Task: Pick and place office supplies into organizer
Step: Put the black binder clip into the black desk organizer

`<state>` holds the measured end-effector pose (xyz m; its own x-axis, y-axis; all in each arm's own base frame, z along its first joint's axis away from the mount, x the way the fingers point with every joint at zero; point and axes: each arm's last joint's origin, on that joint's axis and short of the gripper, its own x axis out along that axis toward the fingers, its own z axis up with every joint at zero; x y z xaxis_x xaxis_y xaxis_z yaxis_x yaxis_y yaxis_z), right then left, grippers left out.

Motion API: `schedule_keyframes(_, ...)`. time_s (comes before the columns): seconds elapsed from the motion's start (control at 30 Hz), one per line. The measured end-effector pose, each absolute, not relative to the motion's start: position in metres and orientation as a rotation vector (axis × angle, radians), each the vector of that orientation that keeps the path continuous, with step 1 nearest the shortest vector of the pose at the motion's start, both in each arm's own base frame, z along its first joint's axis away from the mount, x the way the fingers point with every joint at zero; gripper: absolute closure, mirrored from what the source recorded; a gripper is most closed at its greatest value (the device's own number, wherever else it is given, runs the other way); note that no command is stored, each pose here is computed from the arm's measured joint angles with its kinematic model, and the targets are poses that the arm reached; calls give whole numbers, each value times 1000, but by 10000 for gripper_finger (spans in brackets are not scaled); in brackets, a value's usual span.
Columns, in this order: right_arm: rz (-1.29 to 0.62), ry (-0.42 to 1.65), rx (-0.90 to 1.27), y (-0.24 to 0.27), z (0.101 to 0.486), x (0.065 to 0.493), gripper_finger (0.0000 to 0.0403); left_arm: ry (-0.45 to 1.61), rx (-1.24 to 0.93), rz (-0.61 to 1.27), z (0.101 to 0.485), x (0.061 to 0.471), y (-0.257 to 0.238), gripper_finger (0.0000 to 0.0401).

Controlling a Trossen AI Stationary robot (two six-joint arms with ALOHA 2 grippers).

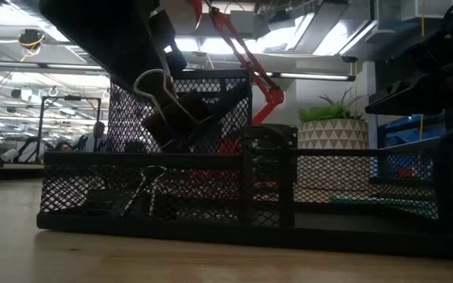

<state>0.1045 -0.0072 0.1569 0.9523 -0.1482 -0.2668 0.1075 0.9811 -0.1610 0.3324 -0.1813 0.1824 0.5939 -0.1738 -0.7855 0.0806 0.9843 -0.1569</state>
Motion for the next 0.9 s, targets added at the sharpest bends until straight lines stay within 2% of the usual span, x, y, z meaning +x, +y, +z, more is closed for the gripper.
schedule_keyframes(0.9, -130, 281, -144, -7, 157, 105, 280, 925, -149, -87, 179, 333, -179, 398)
